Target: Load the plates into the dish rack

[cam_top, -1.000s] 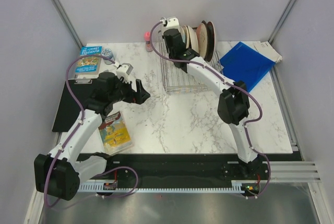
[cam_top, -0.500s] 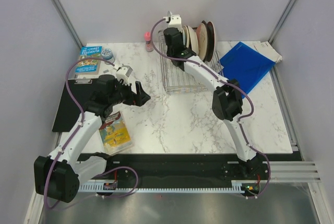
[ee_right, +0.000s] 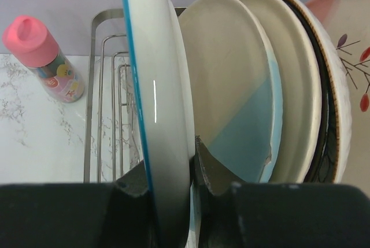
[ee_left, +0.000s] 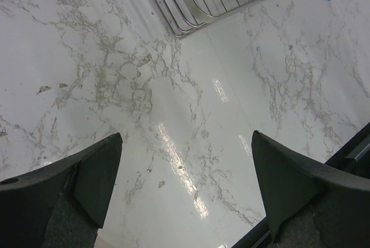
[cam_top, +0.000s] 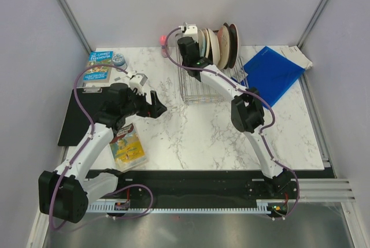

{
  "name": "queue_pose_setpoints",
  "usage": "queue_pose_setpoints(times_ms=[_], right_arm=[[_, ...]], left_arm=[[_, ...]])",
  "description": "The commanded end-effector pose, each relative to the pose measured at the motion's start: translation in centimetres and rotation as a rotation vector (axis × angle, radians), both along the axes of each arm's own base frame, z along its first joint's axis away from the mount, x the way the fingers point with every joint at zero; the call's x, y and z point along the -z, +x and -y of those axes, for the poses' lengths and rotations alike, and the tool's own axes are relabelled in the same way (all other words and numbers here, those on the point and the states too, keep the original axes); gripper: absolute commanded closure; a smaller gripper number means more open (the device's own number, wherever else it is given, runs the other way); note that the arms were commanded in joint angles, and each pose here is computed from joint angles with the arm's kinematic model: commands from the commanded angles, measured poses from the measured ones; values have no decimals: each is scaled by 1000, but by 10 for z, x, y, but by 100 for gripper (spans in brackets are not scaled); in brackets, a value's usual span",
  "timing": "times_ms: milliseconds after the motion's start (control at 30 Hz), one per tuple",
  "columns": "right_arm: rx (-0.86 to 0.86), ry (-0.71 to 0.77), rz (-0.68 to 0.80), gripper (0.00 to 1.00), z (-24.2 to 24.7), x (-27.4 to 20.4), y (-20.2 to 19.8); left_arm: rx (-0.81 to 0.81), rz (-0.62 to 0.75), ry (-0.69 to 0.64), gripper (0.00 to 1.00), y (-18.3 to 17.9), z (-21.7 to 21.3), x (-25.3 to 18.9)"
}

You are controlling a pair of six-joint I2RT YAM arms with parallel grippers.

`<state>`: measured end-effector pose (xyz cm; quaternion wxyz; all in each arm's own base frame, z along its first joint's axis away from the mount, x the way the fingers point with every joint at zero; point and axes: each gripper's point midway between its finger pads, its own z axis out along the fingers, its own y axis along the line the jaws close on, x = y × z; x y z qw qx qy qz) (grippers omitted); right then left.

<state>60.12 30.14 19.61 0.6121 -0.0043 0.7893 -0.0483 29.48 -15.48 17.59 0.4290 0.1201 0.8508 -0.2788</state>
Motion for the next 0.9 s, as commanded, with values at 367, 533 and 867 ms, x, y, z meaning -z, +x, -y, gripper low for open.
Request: queue_pose_setpoints(times_ms=[367, 533, 867], right_arm=[[-4, 85, 72, 65, -10, -5, 19], [-25, 95, 104, 46, -8, -34, 11], [-121, -30, 274, 2, 12, -134, -39]], left_arm=[[28, 24, -26, 1, 7, 7, -11], [25, 24, -25, 0, 7, 6, -11], [-85, 167, 126, 0, 39, -21, -28]])
